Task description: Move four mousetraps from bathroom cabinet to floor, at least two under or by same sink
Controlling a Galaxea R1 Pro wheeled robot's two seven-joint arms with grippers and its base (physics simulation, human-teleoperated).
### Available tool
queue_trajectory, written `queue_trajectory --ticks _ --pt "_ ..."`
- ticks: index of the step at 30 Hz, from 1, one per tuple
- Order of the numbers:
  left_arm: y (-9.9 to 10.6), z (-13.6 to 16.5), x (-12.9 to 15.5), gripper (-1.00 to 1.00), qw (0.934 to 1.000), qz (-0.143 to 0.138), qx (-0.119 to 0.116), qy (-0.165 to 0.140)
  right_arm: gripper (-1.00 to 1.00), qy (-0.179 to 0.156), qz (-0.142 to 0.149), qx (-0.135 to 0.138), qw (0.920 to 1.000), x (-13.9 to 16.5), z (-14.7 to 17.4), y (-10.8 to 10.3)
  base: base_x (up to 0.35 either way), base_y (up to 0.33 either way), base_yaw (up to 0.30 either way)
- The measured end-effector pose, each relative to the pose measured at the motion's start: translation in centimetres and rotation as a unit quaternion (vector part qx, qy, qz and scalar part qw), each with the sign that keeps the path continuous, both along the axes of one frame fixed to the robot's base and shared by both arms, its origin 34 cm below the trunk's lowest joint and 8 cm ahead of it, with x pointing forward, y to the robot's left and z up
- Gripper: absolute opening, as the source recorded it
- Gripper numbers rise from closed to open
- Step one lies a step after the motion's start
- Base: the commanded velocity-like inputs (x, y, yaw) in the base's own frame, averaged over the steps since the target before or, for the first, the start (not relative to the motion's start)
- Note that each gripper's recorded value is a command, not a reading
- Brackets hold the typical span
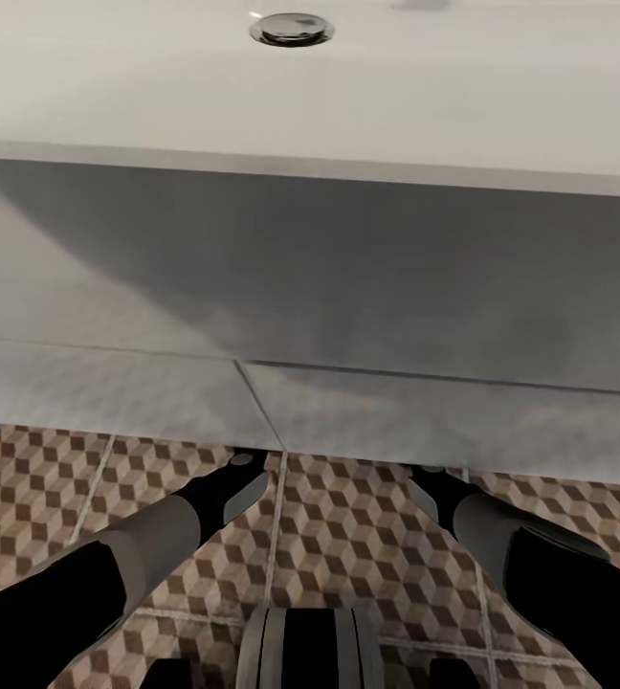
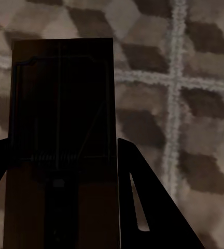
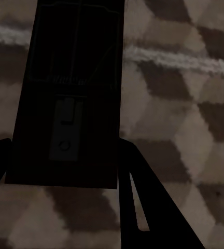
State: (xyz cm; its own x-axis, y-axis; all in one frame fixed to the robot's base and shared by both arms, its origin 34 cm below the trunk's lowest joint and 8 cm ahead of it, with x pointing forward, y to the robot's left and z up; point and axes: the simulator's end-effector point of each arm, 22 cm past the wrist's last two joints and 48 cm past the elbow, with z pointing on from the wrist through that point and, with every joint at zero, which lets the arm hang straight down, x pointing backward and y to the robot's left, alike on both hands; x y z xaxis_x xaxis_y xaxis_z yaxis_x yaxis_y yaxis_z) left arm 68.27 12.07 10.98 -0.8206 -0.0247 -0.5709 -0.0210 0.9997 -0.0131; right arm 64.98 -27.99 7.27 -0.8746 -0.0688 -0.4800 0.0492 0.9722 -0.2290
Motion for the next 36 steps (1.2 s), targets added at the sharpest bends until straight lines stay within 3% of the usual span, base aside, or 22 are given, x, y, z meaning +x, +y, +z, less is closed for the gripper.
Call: queue_trajectory --ticks 8,20,36 --pt "-2.4 0.4 0.3 -1.00 0.9998 -0.008 -0.019 -0.004 -1.00 -0.028 -0.002 0.002 0.9996 0.8 0.2 0.0 0.000 0.000 -0.170" --pt "-2.0 0.5 0.7 -1.00 0.9998 -0.006 -0.017 -0.007 -1.00 -0.031 -0.001 0.004 0.9995 0.9 0.2 0.2 0.000 0.000 -0.255" --pt "-0.1 -0.5 0.4 -1.00 1.0000 0.001 -0.006 0.000 -1.00 -0.028 -0.003 -0.007 0.9996 0.5 -0.1 0.1 0.000 0.000 -0.003"
